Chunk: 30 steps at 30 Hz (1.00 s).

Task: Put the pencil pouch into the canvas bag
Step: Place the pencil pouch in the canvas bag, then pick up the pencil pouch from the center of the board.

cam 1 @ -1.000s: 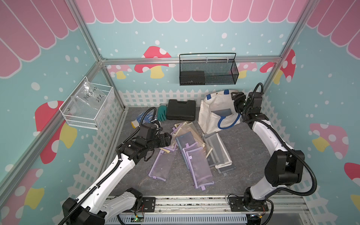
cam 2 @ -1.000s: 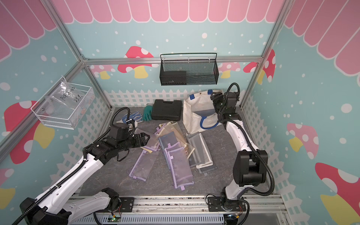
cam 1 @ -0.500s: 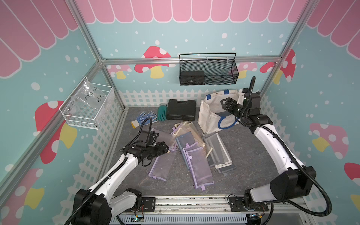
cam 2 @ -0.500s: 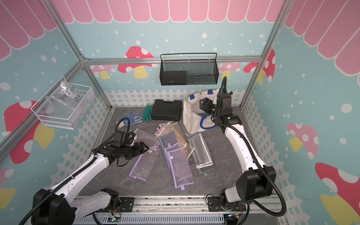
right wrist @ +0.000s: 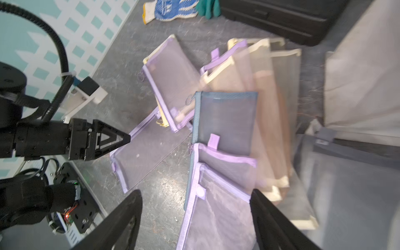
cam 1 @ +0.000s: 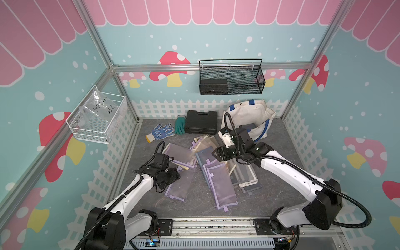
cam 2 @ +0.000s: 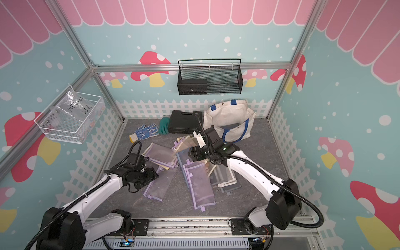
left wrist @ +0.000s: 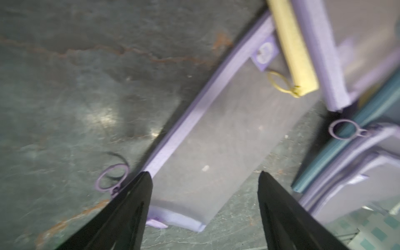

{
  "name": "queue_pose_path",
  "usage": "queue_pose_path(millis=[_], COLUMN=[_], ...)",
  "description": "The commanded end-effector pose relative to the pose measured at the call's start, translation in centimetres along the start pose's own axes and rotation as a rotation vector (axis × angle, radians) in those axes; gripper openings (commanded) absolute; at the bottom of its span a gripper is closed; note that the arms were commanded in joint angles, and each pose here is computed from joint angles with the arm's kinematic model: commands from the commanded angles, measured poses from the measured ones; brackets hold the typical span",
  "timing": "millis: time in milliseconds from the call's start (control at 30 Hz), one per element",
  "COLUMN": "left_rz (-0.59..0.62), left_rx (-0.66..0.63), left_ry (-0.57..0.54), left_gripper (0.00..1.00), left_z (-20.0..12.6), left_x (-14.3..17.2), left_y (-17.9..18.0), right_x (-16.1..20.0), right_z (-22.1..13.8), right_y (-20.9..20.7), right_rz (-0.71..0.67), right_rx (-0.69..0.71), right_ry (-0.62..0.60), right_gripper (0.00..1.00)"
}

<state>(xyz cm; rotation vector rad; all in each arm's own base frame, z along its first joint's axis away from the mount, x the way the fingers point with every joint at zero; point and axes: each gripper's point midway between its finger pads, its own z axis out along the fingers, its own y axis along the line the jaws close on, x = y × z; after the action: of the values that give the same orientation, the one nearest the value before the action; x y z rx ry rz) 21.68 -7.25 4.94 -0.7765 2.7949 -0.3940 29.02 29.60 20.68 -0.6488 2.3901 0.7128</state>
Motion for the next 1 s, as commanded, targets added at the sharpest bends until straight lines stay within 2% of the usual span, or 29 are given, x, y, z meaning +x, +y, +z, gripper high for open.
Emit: queue_pose_path(millis=[0,100,200,367,467,633,700,867,933,967], left_rz=[-0.072,-0.066,-0.033,0.087,0.095,0.091,0.084,0.129,0.148,0.160], left_rx=[-0.103,-0.134,-0.143,-0.196,-0.211,-0.215,-0.210,-0.210,-0.194,-0.181], left_ry=[-0.048,-0.072,-0.026,-0.002,0.011,-0.013,-0.025,-0.048,-0.048,-0.048], left_gripper=[0.78,0.78,0.76,0.67,0.59,0.42,0.32,0.13,0.02,0.00], left_z=[0.1,0.4,1.5,2.5,3.0,3.0,3.0,2.1,1.7,1.6], left_x=[0.1,0.1,0.8,2.6,4.1,6.0,6.3,6.4,6.5,6.6], left_y=[2.8,3.8,3.4,2.4,2.0,0.8,0.2,-1.6,-2.2,-2.5], right_x=[0.9,1.6,2.1,3.4,4.3,5.2,5.5,5.9,5.9,5.8], right_z=[1.0,1.0,0.2,-1.2,-2.4,-3.6,-3.5,-2.9,-3.3,-3.7], right_y=[2.1,2.6,3.1,3.6,3.7,3.8,3.8,4.1,4.1,4.0], right_rz=[-0.061,-0.090,-0.122,-0.157,-0.181,-0.203,-0.190,-0.150,-0.152,-0.160], right_rx=[-0.112,-0.139,-0.170,-0.204,-0.208,-0.219,-0.229,-0.269,-0.264,-0.253], right_ry=[0.037,0.046,0.046,0.053,0.053,0.034,0.022,0.020,0.024,0.019], right_gripper=[0.81,0.81,0.81,0.81,0.81,0.79,0.79,0.78,0.78,0.77])
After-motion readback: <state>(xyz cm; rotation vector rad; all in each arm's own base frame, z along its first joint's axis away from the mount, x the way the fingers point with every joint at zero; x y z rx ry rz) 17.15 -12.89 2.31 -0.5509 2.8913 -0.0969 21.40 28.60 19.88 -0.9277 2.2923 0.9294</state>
